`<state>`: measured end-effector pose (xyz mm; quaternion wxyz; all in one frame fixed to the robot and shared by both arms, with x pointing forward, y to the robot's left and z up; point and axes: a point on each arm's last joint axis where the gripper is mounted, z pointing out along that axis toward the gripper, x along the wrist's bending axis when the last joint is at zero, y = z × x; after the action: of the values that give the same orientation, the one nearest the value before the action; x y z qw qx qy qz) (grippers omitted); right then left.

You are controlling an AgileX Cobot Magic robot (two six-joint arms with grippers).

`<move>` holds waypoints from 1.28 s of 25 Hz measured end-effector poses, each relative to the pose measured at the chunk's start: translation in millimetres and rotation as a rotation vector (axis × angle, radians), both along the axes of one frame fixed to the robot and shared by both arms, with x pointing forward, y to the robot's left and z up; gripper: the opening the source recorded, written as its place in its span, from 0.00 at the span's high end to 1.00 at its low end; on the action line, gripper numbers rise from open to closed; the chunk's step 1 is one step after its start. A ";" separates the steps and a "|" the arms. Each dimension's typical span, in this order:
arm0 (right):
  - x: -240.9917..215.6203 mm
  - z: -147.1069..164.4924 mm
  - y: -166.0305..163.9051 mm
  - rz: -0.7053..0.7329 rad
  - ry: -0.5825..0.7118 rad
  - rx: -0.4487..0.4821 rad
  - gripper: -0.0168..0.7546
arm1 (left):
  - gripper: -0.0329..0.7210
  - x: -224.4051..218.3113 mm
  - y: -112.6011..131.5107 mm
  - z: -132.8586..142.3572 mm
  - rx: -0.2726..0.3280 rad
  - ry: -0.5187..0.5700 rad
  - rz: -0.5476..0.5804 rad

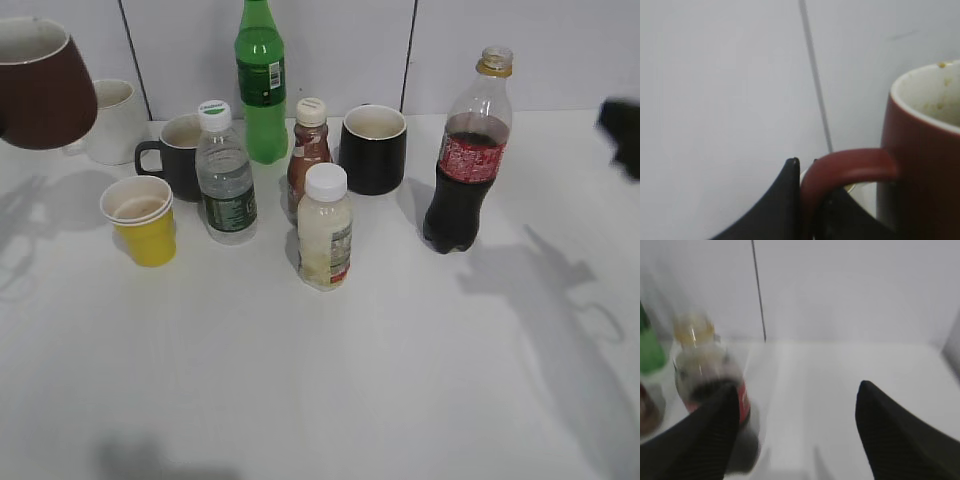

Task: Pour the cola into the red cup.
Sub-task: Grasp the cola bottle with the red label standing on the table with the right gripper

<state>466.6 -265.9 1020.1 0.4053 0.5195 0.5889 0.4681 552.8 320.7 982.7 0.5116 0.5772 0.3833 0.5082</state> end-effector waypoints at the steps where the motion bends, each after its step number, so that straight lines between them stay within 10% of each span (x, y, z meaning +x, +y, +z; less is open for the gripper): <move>1: 5.0 -15.8 3.3 0.016 0.021 -0.005 0.27 | 0.90 -1.4 -4.4 4.9 0.008 -0.003 -0.012; 12: 42.0 -103.1 32.9 0.253 0.031 0.056 0.15 | 0.90 -18.2 -45.4 33.0 0.078 0.077 -0.086; 26: 118.3 -113.7 61.0 0.365 -0.054 0.103 0.15 | 0.90 -25.3 -56.5 39.8 0.080 0.103 -0.111; 32: 128.5 -112.1 64.1 0.378 -0.058 0.098 0.36 | 0.90 -27.3 -66.1 35.5 0.057 0.156 -0.148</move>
<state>595.1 -201.9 908.0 0.3013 0.4050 0.6405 0.5787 525.5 254.7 1018.1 0.4997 0.6560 0.3637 0.4333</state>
